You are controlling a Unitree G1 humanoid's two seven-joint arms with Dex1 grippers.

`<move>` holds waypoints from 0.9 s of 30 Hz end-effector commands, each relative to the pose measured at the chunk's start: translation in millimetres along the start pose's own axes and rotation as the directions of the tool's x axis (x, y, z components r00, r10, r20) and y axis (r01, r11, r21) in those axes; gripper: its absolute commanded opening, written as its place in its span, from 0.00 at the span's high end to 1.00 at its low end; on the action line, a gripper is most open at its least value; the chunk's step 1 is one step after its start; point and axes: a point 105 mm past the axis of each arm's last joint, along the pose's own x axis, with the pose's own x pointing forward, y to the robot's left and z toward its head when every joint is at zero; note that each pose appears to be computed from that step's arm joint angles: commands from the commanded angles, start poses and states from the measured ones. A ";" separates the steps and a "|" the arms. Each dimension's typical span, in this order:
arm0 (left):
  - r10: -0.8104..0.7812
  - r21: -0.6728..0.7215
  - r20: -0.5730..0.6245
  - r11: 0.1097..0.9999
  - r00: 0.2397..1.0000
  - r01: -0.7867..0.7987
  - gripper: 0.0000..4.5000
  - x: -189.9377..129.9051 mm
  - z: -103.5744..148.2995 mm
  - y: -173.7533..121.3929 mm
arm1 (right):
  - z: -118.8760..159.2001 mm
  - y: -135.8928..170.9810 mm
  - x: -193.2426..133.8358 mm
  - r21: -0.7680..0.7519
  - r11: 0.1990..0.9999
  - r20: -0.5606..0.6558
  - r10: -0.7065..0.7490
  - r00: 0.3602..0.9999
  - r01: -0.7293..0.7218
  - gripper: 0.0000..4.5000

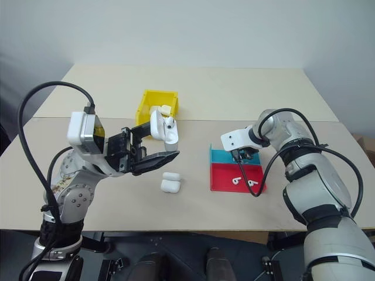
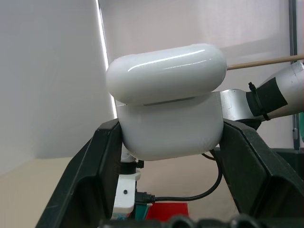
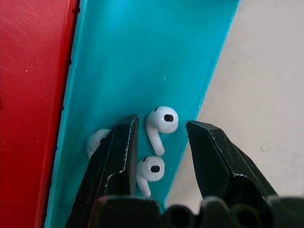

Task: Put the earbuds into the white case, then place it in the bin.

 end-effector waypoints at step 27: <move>-0.019 0.049 0.024 0.999 1.000 0.017 0.37 2.6 12.9 -1.6 | 0.7 4.7 -3.8 0.001 1.000 0.062 0.012 0.998 -0.012 1.00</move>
